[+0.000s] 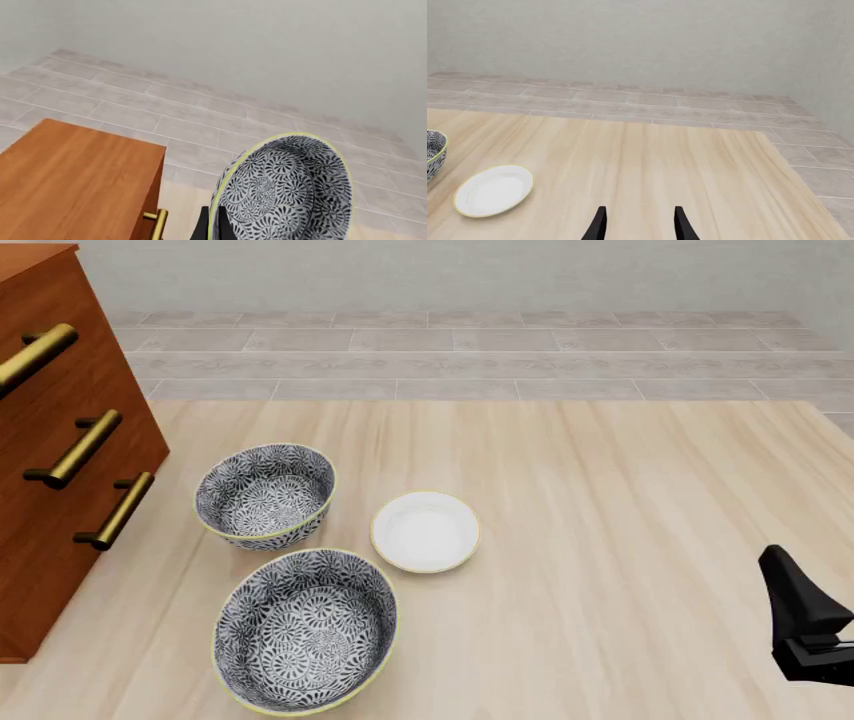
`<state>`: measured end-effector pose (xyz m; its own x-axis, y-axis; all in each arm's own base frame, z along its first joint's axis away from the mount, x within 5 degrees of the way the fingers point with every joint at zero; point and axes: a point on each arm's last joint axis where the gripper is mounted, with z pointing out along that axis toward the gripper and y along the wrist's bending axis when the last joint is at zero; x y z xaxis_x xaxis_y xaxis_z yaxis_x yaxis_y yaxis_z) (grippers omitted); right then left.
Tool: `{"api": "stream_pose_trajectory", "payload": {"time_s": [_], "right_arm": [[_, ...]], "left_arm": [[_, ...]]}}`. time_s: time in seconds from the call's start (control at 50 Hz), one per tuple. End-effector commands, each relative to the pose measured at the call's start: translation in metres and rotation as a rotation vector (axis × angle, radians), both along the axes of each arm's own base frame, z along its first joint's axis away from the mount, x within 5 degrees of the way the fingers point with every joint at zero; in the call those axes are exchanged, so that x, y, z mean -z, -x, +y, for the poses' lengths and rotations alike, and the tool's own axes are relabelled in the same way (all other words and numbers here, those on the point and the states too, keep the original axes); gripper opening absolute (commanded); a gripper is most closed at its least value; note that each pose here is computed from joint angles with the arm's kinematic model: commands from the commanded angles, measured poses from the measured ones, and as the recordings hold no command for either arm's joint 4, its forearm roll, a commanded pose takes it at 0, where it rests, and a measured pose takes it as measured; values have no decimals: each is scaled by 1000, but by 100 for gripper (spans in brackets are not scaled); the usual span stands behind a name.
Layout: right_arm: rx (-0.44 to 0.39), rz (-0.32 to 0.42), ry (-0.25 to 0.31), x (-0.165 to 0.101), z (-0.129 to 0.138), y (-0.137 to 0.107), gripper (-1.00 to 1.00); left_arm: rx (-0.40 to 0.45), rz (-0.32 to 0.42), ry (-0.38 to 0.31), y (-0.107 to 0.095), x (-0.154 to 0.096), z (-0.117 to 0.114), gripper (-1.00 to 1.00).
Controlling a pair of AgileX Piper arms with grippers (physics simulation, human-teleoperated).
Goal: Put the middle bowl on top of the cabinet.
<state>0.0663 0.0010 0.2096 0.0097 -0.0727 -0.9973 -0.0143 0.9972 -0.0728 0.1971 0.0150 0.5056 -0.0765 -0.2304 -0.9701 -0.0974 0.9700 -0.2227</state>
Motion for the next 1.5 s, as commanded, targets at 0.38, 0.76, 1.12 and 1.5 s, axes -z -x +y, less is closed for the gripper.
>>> {"api": "stream_pose_trajectory", "payload": {"time_s": [0.38, 0.76, 1.12, 1.5], "right_arm": [[1, 1, -1, 0, 0, 0, 100], [1, 0, -1, 0, 0, 0, 100], [1, 1, -1, 0, 0, 0, 100], [3, 0, -4, 0, 0, 0, 100]], "left_arm": [[-104, -16, 55, 4, -14, 20, -100], [-206, 0, 108, -1, -12, 40, -100], [-286, 6, 162, 0, -11, 56, -100], [-359, 16, 212, 4, -11, 69, -100]]}}
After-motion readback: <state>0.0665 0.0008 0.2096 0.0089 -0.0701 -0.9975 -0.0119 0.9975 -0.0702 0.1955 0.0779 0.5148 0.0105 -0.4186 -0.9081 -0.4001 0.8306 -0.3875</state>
